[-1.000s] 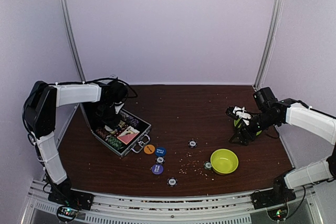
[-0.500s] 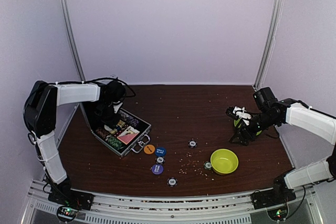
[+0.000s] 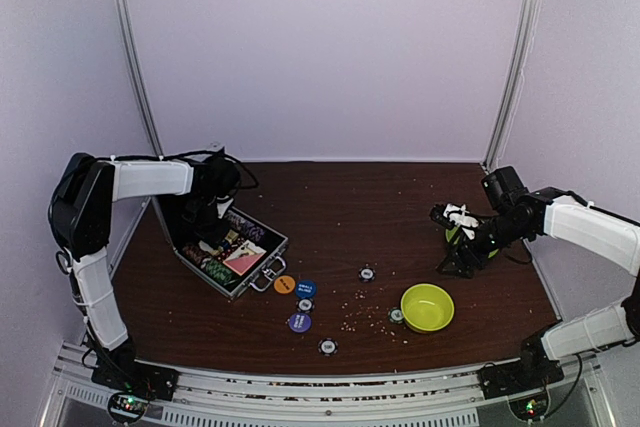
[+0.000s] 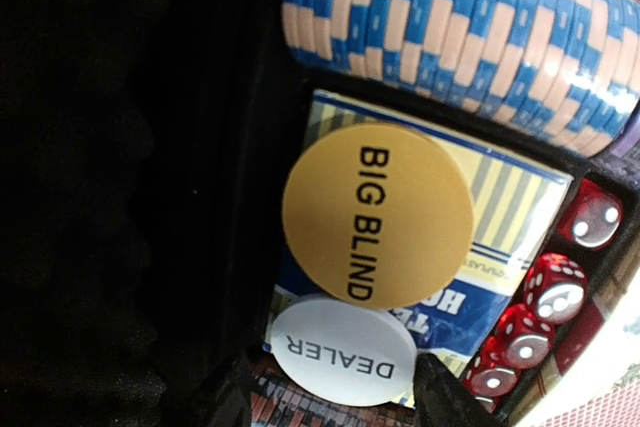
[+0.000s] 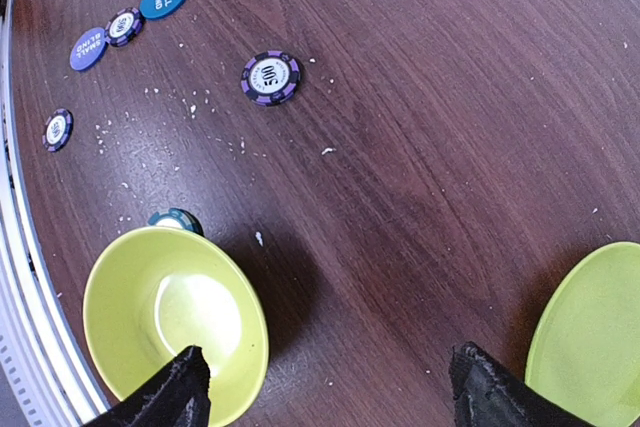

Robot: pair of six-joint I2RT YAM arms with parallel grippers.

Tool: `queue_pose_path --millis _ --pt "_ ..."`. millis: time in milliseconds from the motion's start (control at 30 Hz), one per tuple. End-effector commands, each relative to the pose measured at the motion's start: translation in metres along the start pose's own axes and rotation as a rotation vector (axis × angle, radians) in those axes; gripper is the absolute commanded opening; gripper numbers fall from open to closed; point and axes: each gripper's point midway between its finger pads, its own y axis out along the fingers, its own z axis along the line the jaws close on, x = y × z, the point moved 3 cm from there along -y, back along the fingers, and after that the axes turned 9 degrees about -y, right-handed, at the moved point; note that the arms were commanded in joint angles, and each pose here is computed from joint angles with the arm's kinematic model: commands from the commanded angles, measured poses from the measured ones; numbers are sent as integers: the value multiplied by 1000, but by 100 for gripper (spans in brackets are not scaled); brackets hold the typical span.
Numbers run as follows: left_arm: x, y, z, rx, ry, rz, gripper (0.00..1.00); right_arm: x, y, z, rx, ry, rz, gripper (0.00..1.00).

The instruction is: Pack up texas hold em set

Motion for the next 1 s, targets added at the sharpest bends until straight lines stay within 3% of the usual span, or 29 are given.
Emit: queue_pose_path --millis 0,333,567,800,967 --pt "3 0 6 21 1 -3 57 7 -4 -2 -11 -29 -2 83" --pt "15 -68 -24 -119 45 -154 57 6 -1 -3 -1 -23 5 83" --pt "0 -123 -107 -282 287 -230 56 7 0 -2 7 -19 6 83" --pt "-32 -152 -178 -412 448 -234 56 7 0 -1 11 -23 6 83" --pt "-44 -139 -209 -433 419 -163 56 9 1 0 12 -29 4 83"
